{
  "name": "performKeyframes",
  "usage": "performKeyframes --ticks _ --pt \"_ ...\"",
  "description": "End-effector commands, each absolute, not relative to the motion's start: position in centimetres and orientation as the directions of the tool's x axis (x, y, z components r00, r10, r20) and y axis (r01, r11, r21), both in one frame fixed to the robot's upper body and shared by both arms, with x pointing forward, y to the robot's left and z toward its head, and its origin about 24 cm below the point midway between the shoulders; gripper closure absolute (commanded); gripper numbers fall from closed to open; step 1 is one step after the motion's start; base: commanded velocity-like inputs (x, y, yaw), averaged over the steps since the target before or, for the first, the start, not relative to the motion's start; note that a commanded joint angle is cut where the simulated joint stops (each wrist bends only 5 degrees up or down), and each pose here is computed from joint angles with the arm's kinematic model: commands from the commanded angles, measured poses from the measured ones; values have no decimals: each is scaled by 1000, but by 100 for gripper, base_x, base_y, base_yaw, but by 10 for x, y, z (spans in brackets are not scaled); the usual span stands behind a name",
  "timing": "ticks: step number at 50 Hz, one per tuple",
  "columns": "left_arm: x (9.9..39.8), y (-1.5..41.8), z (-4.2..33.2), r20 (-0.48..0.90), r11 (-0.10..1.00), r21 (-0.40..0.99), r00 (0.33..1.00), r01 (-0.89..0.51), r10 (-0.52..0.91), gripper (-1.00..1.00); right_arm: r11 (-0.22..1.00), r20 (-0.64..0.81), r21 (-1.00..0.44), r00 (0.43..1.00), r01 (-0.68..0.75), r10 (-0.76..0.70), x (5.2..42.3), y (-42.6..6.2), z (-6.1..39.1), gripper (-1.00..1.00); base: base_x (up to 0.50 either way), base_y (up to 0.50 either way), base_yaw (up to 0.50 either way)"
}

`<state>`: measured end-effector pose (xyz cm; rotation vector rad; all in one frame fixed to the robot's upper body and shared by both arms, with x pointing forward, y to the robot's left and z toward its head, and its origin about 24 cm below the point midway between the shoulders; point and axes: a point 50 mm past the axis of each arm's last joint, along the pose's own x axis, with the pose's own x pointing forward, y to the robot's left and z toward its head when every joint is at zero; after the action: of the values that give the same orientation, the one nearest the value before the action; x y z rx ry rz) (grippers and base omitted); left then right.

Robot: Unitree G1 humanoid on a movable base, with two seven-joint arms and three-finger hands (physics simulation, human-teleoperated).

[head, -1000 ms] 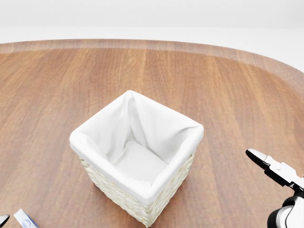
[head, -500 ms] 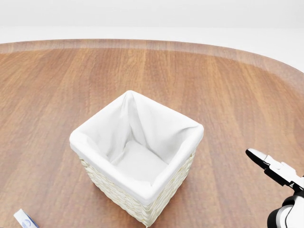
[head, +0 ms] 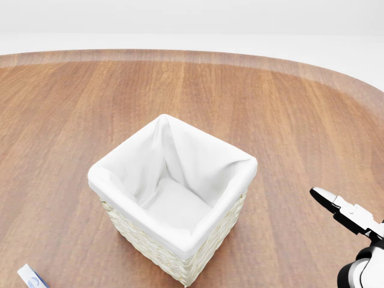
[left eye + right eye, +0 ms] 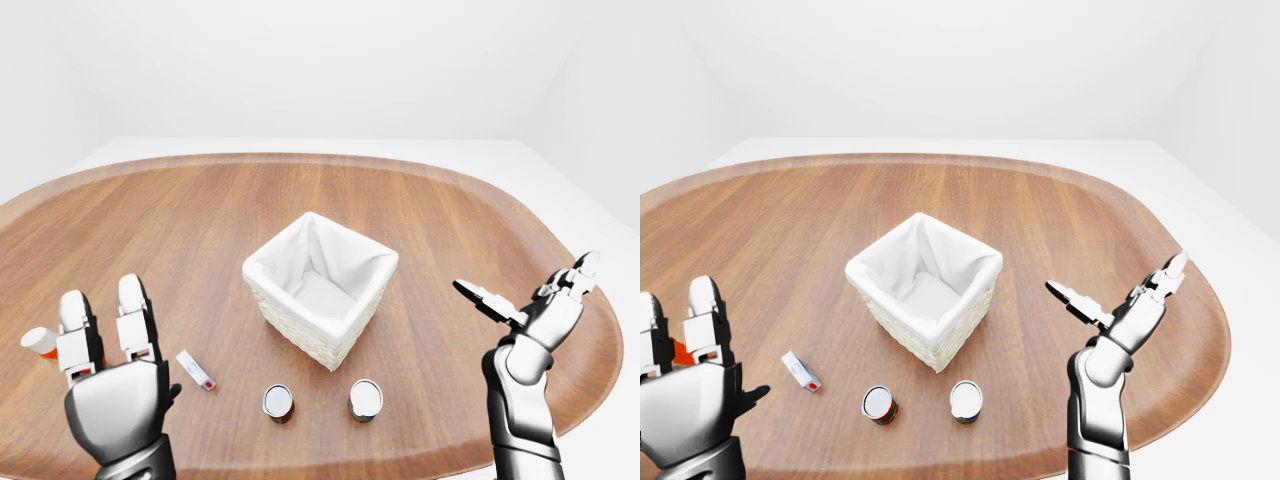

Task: Pick up the alphabet soup and the cream cheese box, and put them in the basket.

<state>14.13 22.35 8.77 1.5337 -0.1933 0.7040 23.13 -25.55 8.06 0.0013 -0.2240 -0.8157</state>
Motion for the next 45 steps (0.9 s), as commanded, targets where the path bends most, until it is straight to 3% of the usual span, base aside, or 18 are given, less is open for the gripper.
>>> performKeyframes --ticks 1,13,23,36,45 --pt "143 216 94 549 -208 833 812 -513 196 -100 686 199 92 662 722 -723 231 -256 81 -100 0 0 0" --pt "143 217 95 550 -229 830 815 -509 184 -100 686 191 85 664 722 -723 232 -256 79 -100 0 0 0" --pt "147 209 72 451 -232 879 885 -418 115 -100 687 191 83 665 722 -722 232 -256 79 -100 0 0 0" --pt "145 210 71 436 -250 879 896 -406 81 -100 687 187 79 666 722 -722 233 -256 78 -100 0 0 0" --pt "144 205 51 349 -246 912 936 -327 51 -100 688 188 77 667 722 -721 233 -256 78 -100 0 0 0"
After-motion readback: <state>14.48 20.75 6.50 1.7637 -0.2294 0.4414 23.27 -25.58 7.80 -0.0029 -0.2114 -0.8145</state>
